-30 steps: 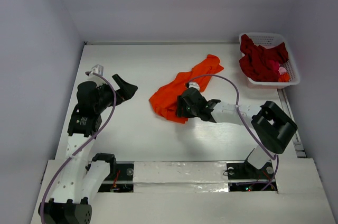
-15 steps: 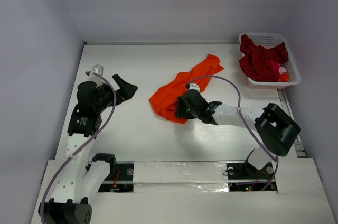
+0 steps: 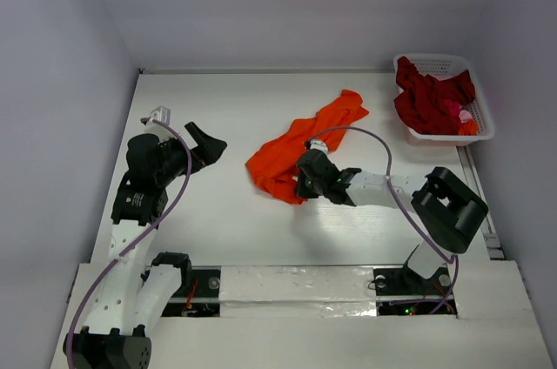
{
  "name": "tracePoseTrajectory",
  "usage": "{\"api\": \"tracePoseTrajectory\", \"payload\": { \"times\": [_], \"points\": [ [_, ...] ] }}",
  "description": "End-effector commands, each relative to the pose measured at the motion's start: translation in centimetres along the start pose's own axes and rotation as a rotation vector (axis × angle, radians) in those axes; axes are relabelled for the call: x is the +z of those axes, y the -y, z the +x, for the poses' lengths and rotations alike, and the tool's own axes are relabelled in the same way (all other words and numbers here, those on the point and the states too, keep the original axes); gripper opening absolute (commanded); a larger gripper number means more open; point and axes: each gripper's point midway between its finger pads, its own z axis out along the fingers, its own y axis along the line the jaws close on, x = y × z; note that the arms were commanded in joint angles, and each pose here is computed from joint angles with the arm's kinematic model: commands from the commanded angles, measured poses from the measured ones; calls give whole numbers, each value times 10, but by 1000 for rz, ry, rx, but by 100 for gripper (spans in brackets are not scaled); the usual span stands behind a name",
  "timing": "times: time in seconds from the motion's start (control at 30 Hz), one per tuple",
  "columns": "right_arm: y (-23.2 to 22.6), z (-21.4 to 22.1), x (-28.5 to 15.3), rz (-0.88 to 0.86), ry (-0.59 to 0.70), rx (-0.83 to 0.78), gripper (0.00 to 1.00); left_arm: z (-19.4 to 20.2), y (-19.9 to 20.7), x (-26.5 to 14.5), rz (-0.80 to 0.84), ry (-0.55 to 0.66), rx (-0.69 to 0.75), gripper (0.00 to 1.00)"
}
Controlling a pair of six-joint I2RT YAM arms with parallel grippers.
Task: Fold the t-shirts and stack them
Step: Flatten out the tshirt
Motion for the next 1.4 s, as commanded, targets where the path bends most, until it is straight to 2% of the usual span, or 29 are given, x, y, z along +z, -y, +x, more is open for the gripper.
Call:
{"api": "tracePoseTrajectory", "payload": {
  "times": [0.0,0.27,0.37,0.4,0.43,0.5,0.53,0.77,1.1,1.37],
  "points": [
    [-12,-9,2,-22,45,14,0,-18,16,-6,42,56,37,99],
    [-19,-25,-16,-13,69,-28,0,-14,12,-4,34,45,34,99],
    [-41,-65,-51,-48,126,-103,0,-11,9,-3,32,43,33,99],
    [-49,-80,-63,-61,154,-113,0,-10,8,-2,28,41,32,99],
    [-70,-116,-94,-108,237,-111,0,-10,7,-1,29,43,31,99],
    [-78,-141,-125,-109,276,-156,0,-4,2,2,21,31,25,99],
    [-97,-176,-159,-149,361,-149,0,-4,1,2,22,34,24,99],
    [-131,-257,-275,-221,539,-225,0,12,-10,9,16,8,1,99],
    [-150,-301,-334,-247,660,-322,0,32,-10,13,72,-34,-58,99],
    [-147,-341,-389,-211,834,-327,0,55,-5,18,136,-83,-114,99]
  ]
}}
